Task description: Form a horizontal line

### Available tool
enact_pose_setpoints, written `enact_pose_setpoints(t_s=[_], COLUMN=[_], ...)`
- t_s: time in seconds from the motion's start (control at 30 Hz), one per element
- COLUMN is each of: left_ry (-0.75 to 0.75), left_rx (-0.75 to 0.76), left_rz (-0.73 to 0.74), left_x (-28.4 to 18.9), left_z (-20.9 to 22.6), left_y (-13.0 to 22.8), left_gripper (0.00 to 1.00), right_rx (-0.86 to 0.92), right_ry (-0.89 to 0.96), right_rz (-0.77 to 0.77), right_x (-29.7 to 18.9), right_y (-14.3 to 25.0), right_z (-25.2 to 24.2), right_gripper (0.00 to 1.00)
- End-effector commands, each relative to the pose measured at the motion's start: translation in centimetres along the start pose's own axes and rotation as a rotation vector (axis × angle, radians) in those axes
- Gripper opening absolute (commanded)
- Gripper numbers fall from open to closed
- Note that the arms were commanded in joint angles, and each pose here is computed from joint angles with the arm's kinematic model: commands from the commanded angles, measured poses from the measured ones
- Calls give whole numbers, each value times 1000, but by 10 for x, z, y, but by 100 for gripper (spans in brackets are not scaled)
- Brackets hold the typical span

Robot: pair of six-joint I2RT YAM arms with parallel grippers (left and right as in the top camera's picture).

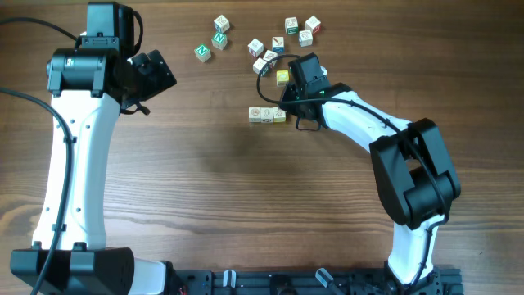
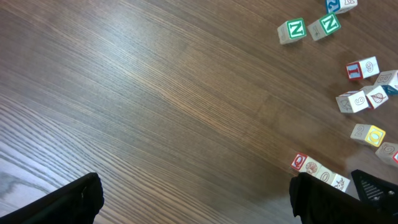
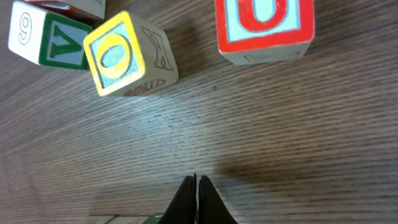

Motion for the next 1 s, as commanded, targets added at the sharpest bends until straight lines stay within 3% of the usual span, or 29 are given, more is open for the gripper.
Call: enact_pose_setpoints(t_s=[0.0,0.97], left_ry=[5,5], left_rx=[-12,-12], left_rz=[-1,-1], left_x=[-1,-1], left_z=[1,1], left_y=[0,0], left_gripper=[100,100], right_rx=[-46,-35], right_ry=[-1,18], right_rz=[46,134], right_x=[9,8], right_y=[8,19], right_z=[-4,-10], right_gripper=[4,5])
Point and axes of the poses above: each gripper's point midway between its finger pads, its own x axis out along the fingers, its own z axis along the line the jaws close on, y = z × x, the point moved 10 cm from there along -x, back along the fingers, and after that the axes turned 2 degrees about x, right-handed, at the moved point
